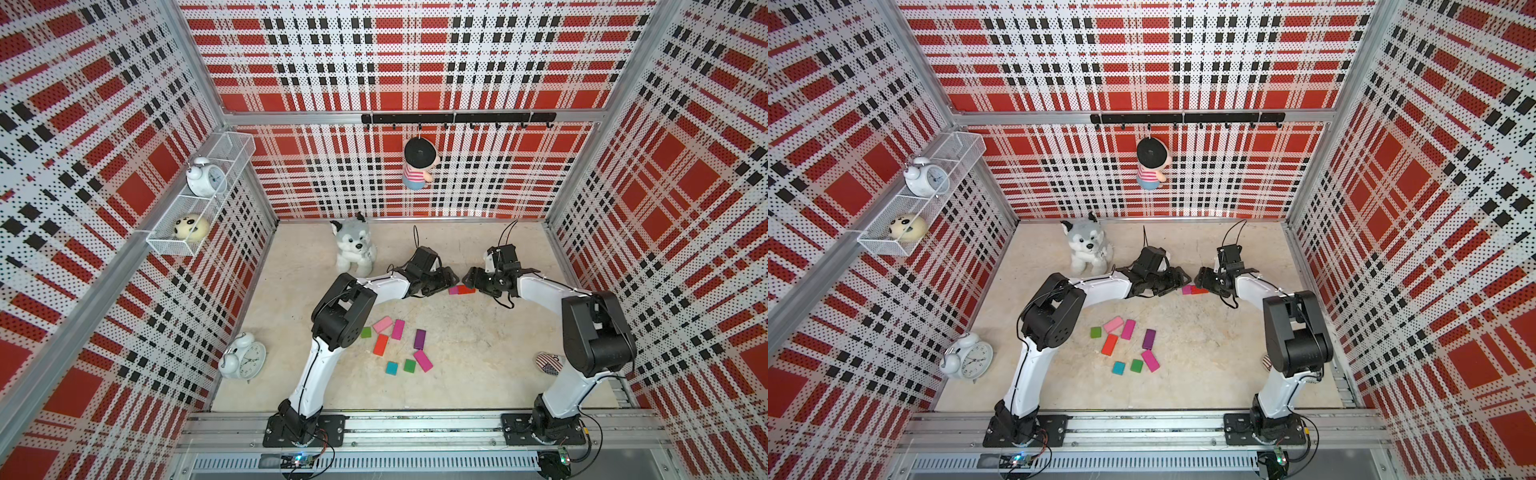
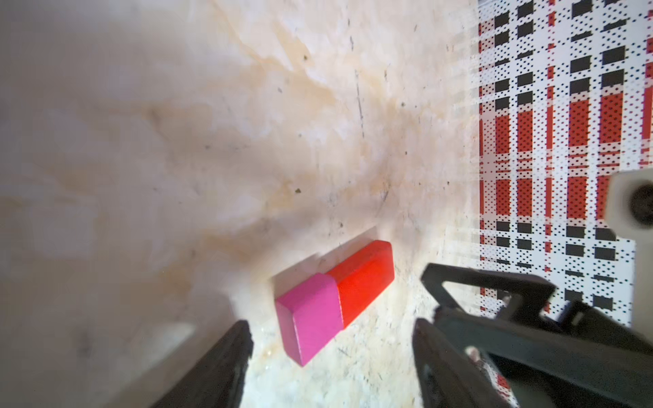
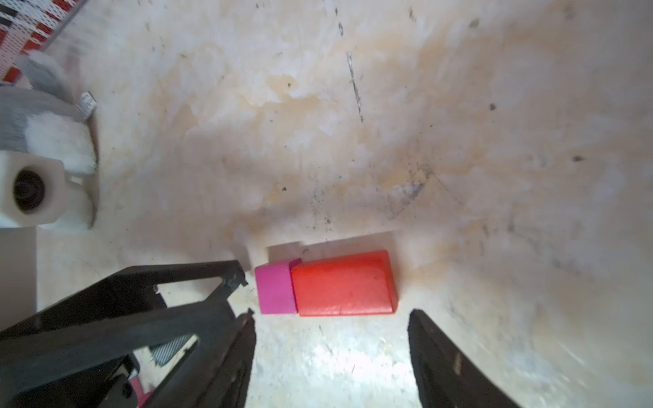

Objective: Assemble the number 7 with building blocks
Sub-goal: Assemble the building block at the center of the board, then pick up the building block from the center of the board.

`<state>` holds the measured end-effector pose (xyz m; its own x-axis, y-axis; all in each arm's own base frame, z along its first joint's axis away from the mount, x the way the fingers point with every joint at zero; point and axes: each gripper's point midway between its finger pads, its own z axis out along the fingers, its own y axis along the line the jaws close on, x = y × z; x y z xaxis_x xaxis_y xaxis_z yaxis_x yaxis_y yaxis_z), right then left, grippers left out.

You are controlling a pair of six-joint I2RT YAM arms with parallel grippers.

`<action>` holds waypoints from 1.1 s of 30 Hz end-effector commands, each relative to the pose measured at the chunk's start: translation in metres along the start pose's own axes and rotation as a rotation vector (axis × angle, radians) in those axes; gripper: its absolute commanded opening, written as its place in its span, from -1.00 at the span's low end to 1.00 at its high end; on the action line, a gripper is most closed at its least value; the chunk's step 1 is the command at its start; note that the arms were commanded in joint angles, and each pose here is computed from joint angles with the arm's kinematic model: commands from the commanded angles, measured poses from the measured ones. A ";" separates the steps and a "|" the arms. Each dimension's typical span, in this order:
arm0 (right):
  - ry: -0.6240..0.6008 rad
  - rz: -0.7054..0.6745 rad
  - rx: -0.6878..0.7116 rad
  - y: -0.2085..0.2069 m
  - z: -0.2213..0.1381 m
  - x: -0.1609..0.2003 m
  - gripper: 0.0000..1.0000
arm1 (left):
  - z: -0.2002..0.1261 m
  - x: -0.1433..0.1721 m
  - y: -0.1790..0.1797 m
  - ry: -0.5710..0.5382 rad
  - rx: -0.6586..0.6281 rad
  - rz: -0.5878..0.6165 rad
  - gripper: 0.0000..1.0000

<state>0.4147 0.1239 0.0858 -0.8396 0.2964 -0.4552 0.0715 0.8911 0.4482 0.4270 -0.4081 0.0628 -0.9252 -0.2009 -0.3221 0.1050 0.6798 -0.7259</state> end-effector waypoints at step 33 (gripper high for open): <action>0.497 -0.794 0.071 0.106 -0.033 0.252 0.38 | -0.231 -0.056 0.155 -0.331 -0.427 0.001 0.97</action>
<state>0.1929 0.2785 0.0412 -0.8008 -0.5579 -0.2177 -0.5888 0.8000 0.1153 0.4104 -0.1326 0.0965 -0.7767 -0.3694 -0.5102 -0.1416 0.8916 -0.4301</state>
